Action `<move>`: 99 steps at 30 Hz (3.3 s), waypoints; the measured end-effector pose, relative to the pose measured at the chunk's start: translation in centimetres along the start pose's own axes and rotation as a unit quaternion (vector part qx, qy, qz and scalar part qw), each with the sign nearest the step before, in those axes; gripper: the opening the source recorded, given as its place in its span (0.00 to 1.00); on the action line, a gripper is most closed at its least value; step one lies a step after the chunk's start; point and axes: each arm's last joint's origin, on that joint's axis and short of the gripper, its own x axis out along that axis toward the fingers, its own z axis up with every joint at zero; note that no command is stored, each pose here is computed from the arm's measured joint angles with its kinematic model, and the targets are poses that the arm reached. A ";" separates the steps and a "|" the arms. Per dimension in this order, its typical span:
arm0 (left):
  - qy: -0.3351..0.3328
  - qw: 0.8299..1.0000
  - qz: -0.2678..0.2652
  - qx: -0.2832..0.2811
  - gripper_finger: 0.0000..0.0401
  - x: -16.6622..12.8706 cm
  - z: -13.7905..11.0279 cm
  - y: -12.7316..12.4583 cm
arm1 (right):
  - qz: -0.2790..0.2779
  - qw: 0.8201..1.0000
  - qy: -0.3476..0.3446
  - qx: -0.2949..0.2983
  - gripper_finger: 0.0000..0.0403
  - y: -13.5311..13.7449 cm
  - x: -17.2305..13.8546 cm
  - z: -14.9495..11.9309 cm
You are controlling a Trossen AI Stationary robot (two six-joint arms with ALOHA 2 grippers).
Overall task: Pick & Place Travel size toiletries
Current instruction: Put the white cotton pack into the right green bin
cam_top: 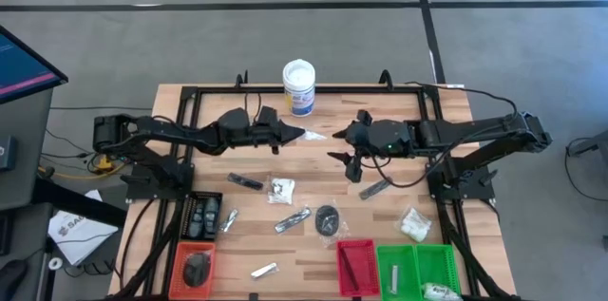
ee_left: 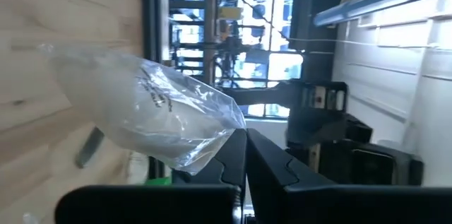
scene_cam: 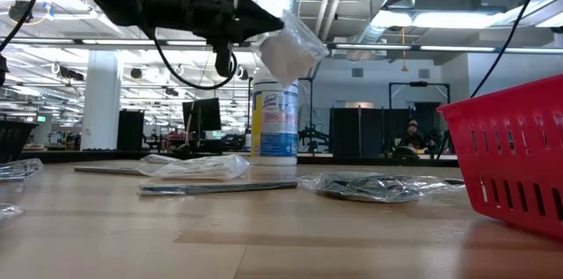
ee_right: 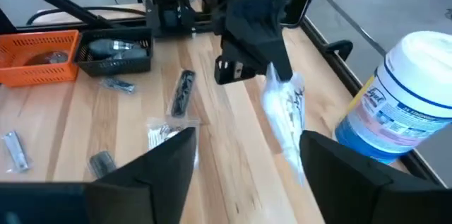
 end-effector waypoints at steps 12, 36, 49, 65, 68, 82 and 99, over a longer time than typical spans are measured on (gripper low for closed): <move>0.007 0.999 -0.051 -0.013 0.00 0.4 -1.6 -1.6 | -0.047 0.998 0.034 -0.018 0.65 0.8 2.5 -0.7; 0.013 0.998 -0.065 0.001 0.00 0.7 -2.6 -2.4 | -0.077 0.996 0.023 -0.024 0.65 0.4 2.8 -0.1; 0.006 0.996 -0.089 -0.001 0.00 1.3 -3.0 -4.1 | -0.077 0.996 0.022 -0.023 0.65 0.4 2.8 0.0; 0.007 0.997 -0.073 0.000 0.00 1.4 -3.1 -3.7 | -0.078 0.997 0.004 -0.015 0.64 0.2 2.9 0.4; 0.005 0.997 -0.073 0.000 0.00 1.4 -3.1 -3.7 | -0.079 0.997 0.004 -0.015 0.61 0.2 2.9 0.4; 0.005 0.997 -0.073 0.000 0.00 1.4 -3.1 -3.7 | -0.078 0.997 0.001 -0.013 0.38 0.2 2.9 0.4; 0.013 0.997 -0.075 0.000 0.00 1.4 -3.4 -3.8 | -0.067 0.998 0.003 -0.013 0.36 0.3 2.9 0.4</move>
